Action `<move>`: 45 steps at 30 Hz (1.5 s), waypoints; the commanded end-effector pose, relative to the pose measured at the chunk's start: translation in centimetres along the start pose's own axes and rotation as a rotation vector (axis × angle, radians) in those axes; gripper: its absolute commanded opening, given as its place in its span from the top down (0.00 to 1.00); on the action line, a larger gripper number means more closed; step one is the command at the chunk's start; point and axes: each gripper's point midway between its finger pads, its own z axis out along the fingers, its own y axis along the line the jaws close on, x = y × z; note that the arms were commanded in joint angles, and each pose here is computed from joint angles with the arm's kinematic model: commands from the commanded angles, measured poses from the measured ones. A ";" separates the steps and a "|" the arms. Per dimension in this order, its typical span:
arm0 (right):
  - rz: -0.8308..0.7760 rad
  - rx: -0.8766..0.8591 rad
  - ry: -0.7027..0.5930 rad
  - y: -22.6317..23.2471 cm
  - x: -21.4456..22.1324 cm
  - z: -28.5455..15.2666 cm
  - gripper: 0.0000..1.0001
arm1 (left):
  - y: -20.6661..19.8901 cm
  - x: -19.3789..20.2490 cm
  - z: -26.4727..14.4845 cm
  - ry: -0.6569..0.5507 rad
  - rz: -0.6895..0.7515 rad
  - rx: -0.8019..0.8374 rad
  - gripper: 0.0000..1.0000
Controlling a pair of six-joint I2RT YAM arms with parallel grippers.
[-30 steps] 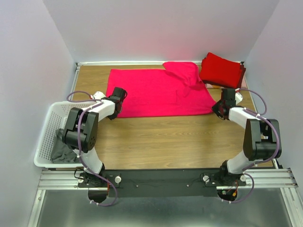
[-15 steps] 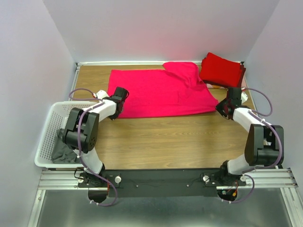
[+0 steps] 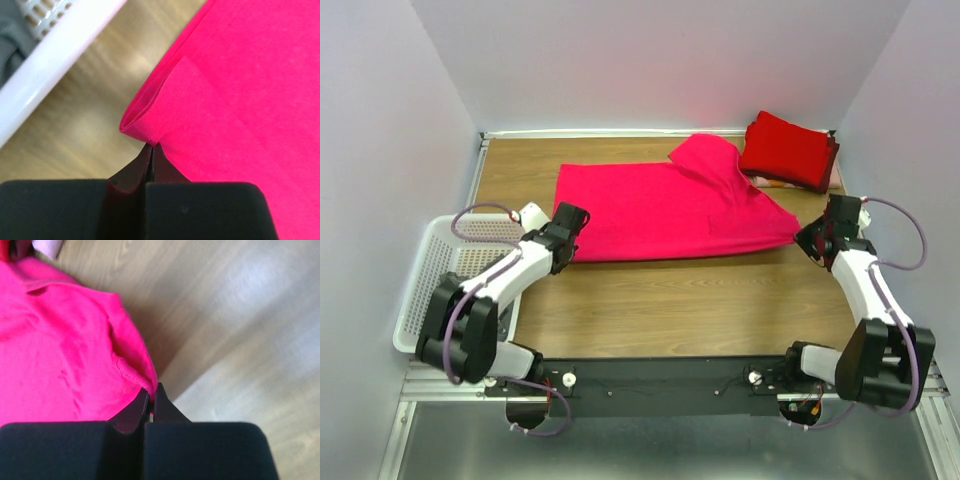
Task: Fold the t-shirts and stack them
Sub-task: Fold the tshirt
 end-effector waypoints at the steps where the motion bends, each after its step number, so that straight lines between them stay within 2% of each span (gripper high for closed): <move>1: 0.006 0.057 0.057 -2.6 2.1 -2.4 0.99 | 1.7 0.5 -2.3 0.023 -0.024 0.052 1.00; 13: 0.082 0.004 0.061 -3.5 3.9 -10.3 0.99 | 3.6 -0.4 -9.2 0.035 -0.132 0.273 1.00; 16: 0.089 -0.013 0.029 -3.7 3.8 -12.1 0.95 | 3.5 0.0 -10.0 0.056 -0.143 0.317 1.00; 19: 0.086 -0.032 0.025 -3.6 3.9 -12.9 0.87 | 3.4 0.5 -10.2 0.076 -0.133 0.338 1.00; 21: 0.070 -0.016 0.047 -4.0 4.3 -12.7 0.74 | 3.4 1.1 -10.4 0.105 -0.120 0.350 1.00; 22: 0.062 -0.010 0.052 -4.1 4.4 -12.6 0.63 | 3.4 1.4 -10.4 0.117 -0.113 0.353 1.00; 23: 0.056 -0.009 0.053 -4.1 4.4 -12.6 0.56 | 3.6 1.7 -10.4 0.128 -0.110 0.353 0.97; 24: 0.052 -0.013 0.048 -3.9 4.2 -12.7 0.49 | 3.8 1.9 -10.4 0.135 -0.111 0.350 0.84; 25: 0.046 -0.018 0.042 -3.7 3.9 -12.9 0.41 | 4.0 2.0 -10.5 0.135 -0.115 0.348 0.59; 26: 0.037 -0.021 0.033 -3.6 3.5 -13.0 0.24 | 4.1 1.9 -10.6 0.135 -0.117 0.349 0.44; 27: 0.031 -0.023 0.018 -3.4 3.0 -13.3 0.18 | 4.2 1.9 -10.8 0.139 -0.118 0.351 0.31; 28: 0.023 -0.033 -0.014 -2.8 1.9 -13.9 0.14 | 4.0 1.3 -11.3 0.122 -0.125 0.366 0.24; 29: 0.004 -0.048 -0.020 -2.4 1.5 -14.1 0.12 | 3.9 0.8 -11.6 0.107 -0.129 0.368 0.22; 31: -0.035 -0.168 -0.056 0.6 -0.3 -14.4 0.12 | 3.4 -1.8 -12.6 0.028 -0.148 0.375 0.18; 32: -0.062 -0.240 -0.027 2.2 -0.2 -14.4 0.12 | 3.1 -2.6 -12.9 0.003 -0.149 0.380 0.17; 35: -0.098 -0.386 0.035 6.6 -1.3 -12.4 0.12 | 0.0 -6.0 -13.4 -0.090 -0.123 0.407 0.14; 36: -0.103 -0.381 0.085 7.3 -1.2 -10.2 0.12 | -1.4 -6.9 -13.2 -0.117 -0.125 0.423 0.14; 37: -0.114 -0.416 0.058 8.8 -2.3 -9.5 0.12 | -2.7 -8.2 -13.5 -0.139 -0.127 0.429 0.14; 38: -0.140 -0.415 0.011 10.1 -4.0 -9.1 0.13 | -3.6 -8.1 -11.5 -0.139 -0.093 0.358 0.14; 39: -0.177 -0.376 0.051 11.2 -3.5 -6.4 0.16 | -5.6 -9.7 -11.7 -0.167 -0.103 0.382 0.15; 40: -0.205 -0.350 0.037 11.8 -3.9 -5.4 0.16 | -6.7 -10.2 -11.0 -0.178 -0.089 0.367 0.15; 41: -0.249 -0.318 -0.033 13.4 -6.0 -4.7 0.17 | -7.8 -9.7 -8.6 -0.165 -0.053 0.310 0.16; 42: -0.298 -0.315 -0.021 15.0 -5.3 -3.7 0.19 | -8.7 -10.0 -7.7 -0.167 -0.037 0.288 0.17; 43: -0.332 -0.261 0.036 15.0 -4.1 0.0 0.21 | -10.3 -11.5 -7.7 -0.185 -0.043 0.295 0.19; 44: -0.357 -0.250 0.033 16.0 -4.2 1.1 0.25 | -11.0 -10.9 -4.7 -0.161 -0.005 0.239 0.22; 45: -0.384 -0.232 0.027 16.4 -4.6 2.3 0.29 | -11.3 -11.1 -3.4 -0.151 0.019 0.210 0.24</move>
